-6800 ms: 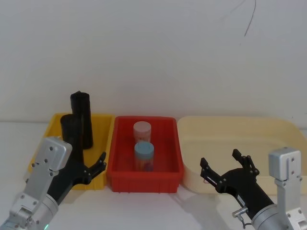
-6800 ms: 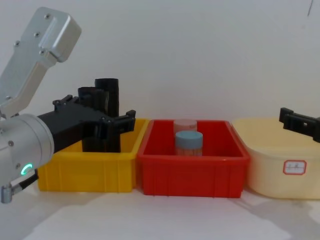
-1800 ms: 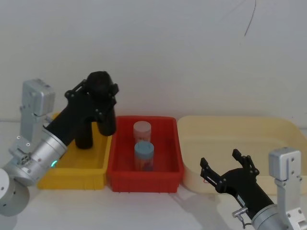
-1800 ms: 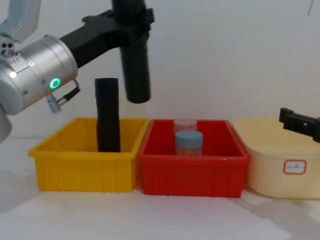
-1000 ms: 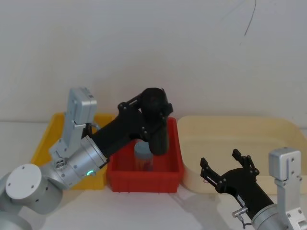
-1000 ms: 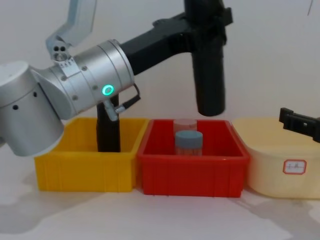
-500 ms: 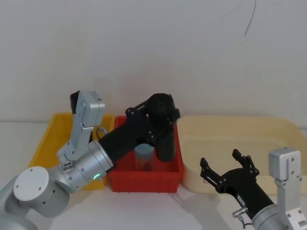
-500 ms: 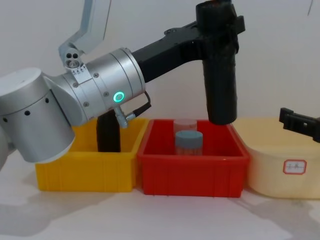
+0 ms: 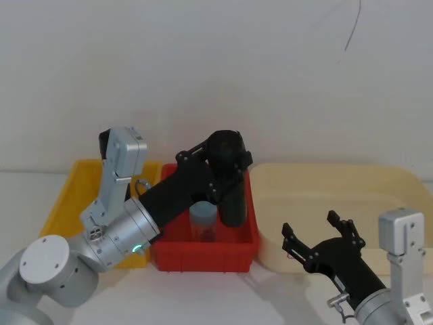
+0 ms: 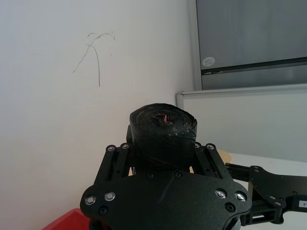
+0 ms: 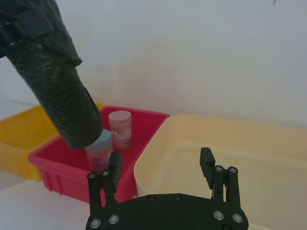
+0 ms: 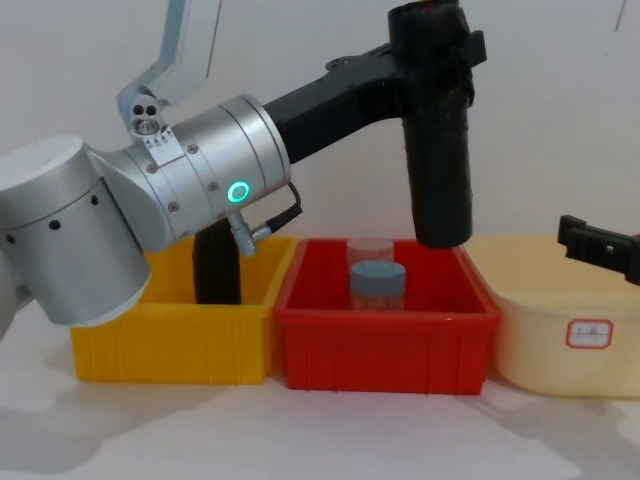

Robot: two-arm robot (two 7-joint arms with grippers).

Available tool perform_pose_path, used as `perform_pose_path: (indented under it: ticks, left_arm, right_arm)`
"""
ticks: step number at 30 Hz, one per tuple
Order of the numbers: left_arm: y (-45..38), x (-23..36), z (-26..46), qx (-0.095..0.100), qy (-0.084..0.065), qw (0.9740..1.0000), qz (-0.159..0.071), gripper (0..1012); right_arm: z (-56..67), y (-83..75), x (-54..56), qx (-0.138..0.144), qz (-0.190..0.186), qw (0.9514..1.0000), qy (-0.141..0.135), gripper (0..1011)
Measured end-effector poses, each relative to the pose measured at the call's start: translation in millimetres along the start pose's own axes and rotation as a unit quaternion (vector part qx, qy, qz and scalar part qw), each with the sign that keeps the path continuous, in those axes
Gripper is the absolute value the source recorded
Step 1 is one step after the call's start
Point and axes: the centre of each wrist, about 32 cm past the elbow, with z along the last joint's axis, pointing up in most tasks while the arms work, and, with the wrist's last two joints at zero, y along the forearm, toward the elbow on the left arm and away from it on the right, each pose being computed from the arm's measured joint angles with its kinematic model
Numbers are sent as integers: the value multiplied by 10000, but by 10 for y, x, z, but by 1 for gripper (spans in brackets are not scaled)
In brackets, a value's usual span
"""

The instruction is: Pick up the garbage bag with the one hand and transfer it to the other hand.

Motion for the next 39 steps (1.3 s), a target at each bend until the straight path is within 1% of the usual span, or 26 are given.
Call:
perform_pose_path:
  ticks: [4, 10, 11, 16, 20, 25, 33, 39]
  left_arm:
    - [-1, -1, 2, -1, 5, 10000, 11, 503]
    - [-1, -1, 2, 2, 9, 10000, 19, 503]
    - [-1, -2, 3, 2, 10, 10000, 20, 503]
    - [-1, -2, 3, 3, 12, 10000, 24, 503]
    - [-2, -2, 4, 1, 14, 10000, 26, 503]
    - [-2, -2, 4, 2, 17, 10000, 29, 503]
    - [-2, -2, 5, 1, 17, 10000, 33, 503]
    - [-2, -2, 5, 2, 17, 10000, 34, 503]
  right_arm:
    - [9, 5, 0, 17, 80, 10000, -29, 1001]
    - [48, 32, -6, 84, 364, 9992, -104, 1001]
    - [48, 32, -6, 84, 364, 9992, -104, 1001]
    - [89, 79, -38, 135, 727, 9971, -162, 1001]
    - [111, 110, -57, 157, 894, 9957, -186, 1001]
    - [130, 177, -81, 173, 1169, 9928, -196, 1001]
    - [135, 284, -92, 217, 1393, 9899, -175, 1001]
    - [148, 402, -90, 306, 1532, 9876, -171, 1001]
